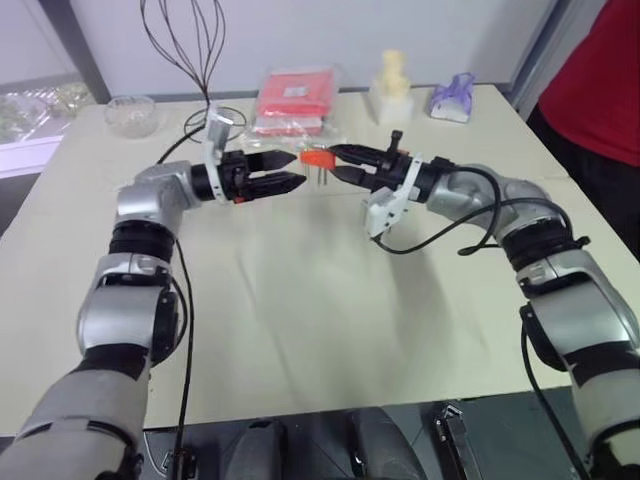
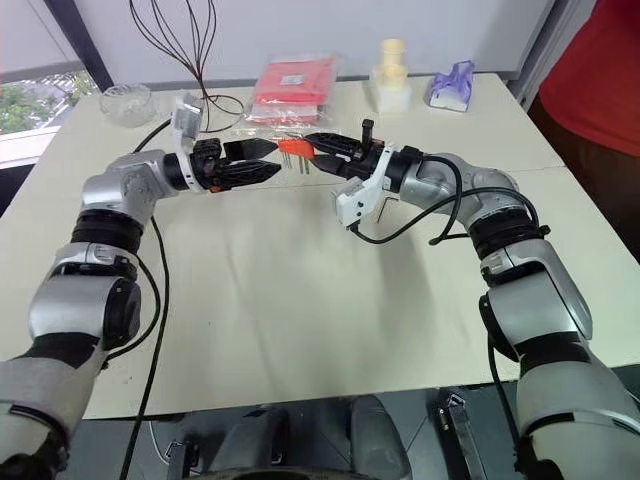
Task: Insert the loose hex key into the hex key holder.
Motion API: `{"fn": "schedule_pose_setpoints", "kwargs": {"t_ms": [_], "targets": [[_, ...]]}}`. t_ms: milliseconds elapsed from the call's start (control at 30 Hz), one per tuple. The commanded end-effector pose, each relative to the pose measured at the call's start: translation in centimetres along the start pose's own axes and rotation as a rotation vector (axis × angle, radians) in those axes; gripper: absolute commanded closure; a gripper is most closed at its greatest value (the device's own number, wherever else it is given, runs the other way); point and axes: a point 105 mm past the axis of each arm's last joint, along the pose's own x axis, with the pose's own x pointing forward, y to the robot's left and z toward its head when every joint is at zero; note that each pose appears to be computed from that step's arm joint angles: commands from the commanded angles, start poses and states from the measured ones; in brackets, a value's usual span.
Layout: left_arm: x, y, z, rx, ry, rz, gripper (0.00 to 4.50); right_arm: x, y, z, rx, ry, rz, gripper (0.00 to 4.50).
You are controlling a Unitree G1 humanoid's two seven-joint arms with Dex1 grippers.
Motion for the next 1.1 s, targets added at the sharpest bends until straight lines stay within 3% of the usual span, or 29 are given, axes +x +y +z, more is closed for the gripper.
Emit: {"fn": "schedule_pose_setpoints", "kwargs": {"t_ms": [33, 367, 467, 500, 700, 1033, 1100], "targets": [[1.1, -0.4, 1.4, 0.083, 0.005, -0.044, 0.0, -0.1, -1.2, 0.5, 0.003, -0.019, -0.052, 3.53], [3.0, -0.5, 0.8, 0.113, 0.007, -0.069, 0.0, 0.2, -0.5, 1.5, 0.049, -0.044, -0.037, 3.53], [3.1, -0.5, 0.5, 0.113, 0.019, -0.074, 0.68, 0.2, -0.6, 1.6, 0.052, -0.046, -0.037, 3.53], [3.1, -0.5, 0.4, 0.111, 0.02, -0.075, 1.4, 0.2, -0.6, 1.6, 0.052, -0.046, -0.037, 3.53], [3.2, -0.4, 0.4, 0.107, 0.015, -0.071, 4.39, 0.1, -0.4, 1.8, 0.053, -0.05, -0.031, 3.53], [3.1, 0.0, 0.3, 0.127, 0.018, -0.037, 4.45, 0.1, -0.1, 1.8, 0.076, -0.049, -0.012, 3.53], [3.0, 0.1, 0.3, 0.128, 0.01, -0.028, 4.5, 0.0, 0.1, 1.6, 0.084, -0.032, -0.015, 2.42]]}}
